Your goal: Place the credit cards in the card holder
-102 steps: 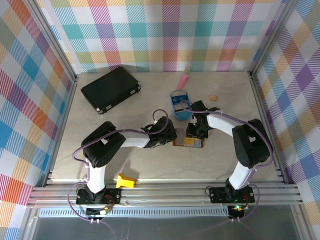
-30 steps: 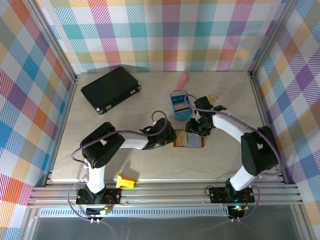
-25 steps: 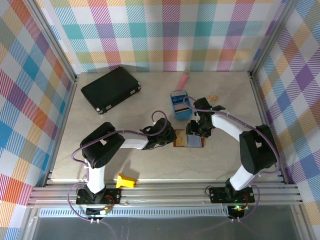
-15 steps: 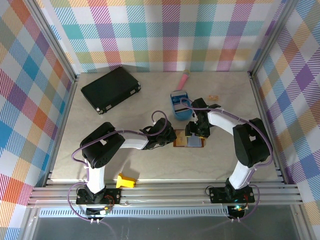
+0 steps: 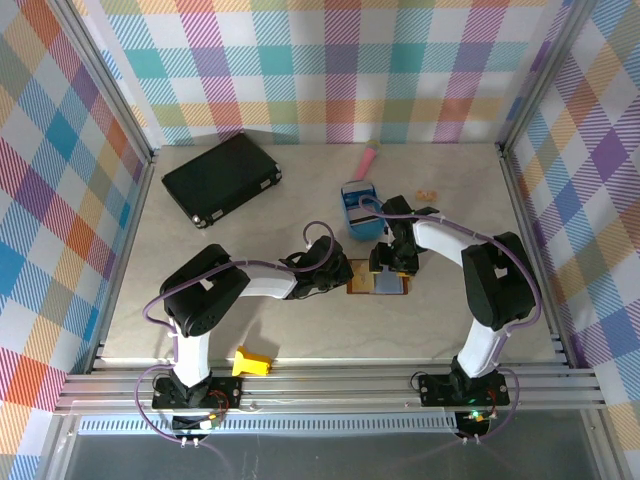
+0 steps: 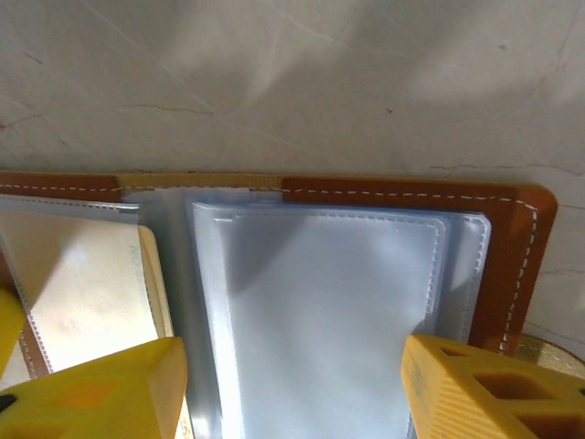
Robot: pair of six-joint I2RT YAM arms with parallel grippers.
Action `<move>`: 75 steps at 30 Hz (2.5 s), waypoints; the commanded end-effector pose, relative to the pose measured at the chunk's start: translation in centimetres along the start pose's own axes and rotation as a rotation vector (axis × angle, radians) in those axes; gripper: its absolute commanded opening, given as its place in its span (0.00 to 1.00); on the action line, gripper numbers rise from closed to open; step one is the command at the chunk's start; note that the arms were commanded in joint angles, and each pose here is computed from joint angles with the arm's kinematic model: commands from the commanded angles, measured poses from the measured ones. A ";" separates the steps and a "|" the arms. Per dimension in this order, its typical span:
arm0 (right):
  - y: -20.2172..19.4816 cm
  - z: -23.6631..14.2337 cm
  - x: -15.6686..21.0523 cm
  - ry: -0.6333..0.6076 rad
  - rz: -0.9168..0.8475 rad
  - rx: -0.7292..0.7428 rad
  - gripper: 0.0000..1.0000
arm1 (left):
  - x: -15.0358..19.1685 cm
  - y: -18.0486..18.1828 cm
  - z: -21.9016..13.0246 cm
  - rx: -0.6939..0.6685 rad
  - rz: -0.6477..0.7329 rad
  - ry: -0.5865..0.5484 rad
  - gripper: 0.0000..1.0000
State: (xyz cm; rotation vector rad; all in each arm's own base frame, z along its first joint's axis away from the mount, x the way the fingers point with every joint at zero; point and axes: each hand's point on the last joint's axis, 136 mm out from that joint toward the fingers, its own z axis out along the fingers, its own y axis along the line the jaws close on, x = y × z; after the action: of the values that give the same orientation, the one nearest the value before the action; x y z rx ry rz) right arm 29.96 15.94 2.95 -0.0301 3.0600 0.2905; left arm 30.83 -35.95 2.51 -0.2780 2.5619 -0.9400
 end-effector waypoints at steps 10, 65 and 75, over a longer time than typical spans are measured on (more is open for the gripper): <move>2.9 0.8 0.9 0.068 0.027 -0.146 0.60 | 4.2 4.7 0.1 -0.156 -0.003 0.130 0.00; 7.6 -1.9 0.6 0.056 0.095 -0.421 0.51 | 3.0 1.8 -2.5 -0.028 0.049 0.069 0.08; 7.6 -1.9 0.5 0.055 0.095 -0.420 0.50 | 2.4 1.0 -3.1 -0.003 0.058 0.044 0.16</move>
State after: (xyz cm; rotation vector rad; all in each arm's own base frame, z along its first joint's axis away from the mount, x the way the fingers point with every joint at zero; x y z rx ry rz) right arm 29.60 22.68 5.91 0.0931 2.9948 0.9191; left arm 28.33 -34.54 2.93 -0.2095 2.5870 -0.9396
